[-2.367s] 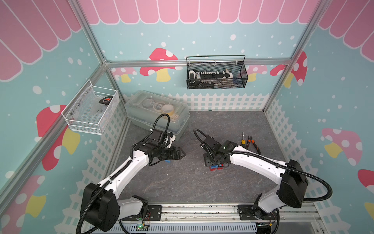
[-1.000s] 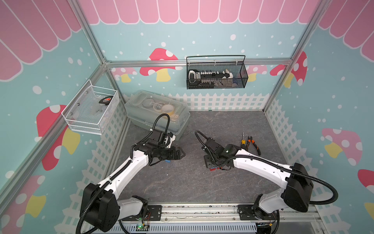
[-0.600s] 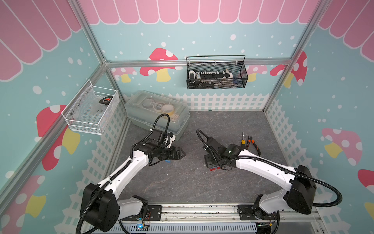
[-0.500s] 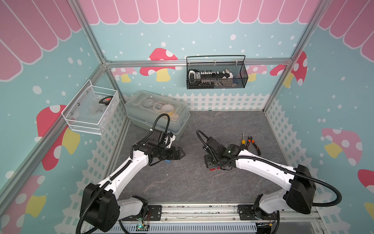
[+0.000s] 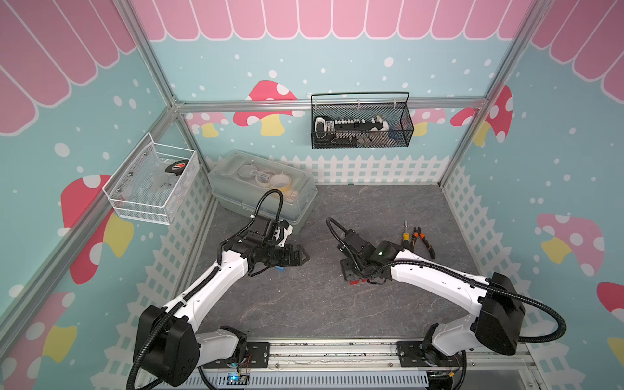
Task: Assemble a giraffe with lego
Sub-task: Assemble the lego brick with the lego brick.
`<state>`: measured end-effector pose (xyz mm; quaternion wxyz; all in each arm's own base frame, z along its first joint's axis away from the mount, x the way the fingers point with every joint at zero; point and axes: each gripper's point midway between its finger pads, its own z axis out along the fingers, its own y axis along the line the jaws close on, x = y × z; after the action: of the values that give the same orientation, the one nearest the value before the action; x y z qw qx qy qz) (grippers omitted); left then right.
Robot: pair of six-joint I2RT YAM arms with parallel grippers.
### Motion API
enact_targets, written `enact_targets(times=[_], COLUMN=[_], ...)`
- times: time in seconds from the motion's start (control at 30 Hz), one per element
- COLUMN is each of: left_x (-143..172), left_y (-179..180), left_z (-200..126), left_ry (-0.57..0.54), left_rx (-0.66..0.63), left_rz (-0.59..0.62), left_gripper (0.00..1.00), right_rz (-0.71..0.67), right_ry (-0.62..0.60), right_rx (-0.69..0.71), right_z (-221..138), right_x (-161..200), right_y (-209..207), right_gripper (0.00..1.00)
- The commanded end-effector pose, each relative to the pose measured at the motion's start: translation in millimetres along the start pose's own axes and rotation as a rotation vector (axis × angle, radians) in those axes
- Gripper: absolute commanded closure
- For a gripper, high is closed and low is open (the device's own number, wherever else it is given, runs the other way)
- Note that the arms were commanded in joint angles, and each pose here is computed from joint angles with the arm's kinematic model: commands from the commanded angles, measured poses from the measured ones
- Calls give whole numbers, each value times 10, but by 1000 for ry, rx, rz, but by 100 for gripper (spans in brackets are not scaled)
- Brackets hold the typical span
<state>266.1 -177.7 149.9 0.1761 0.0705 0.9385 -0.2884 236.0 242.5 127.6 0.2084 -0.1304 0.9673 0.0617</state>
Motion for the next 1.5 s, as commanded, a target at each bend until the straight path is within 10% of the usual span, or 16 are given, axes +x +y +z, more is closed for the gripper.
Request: enact_targets(times=[0.0,1.47], left_x=[12,5], left_y=[-8,-22], left_z=[-35,-43], left_ry=[-6,-8], left_rx=[-8,-3], left_rz=[28,29], left_gripper=[3,3], right_rz=[-19,-16], right_ry=[44,84], right_rx=[21,39], right_z=[97,55], right_x=[104,15], right_y=[-16,44], right_gripper=[52,52])
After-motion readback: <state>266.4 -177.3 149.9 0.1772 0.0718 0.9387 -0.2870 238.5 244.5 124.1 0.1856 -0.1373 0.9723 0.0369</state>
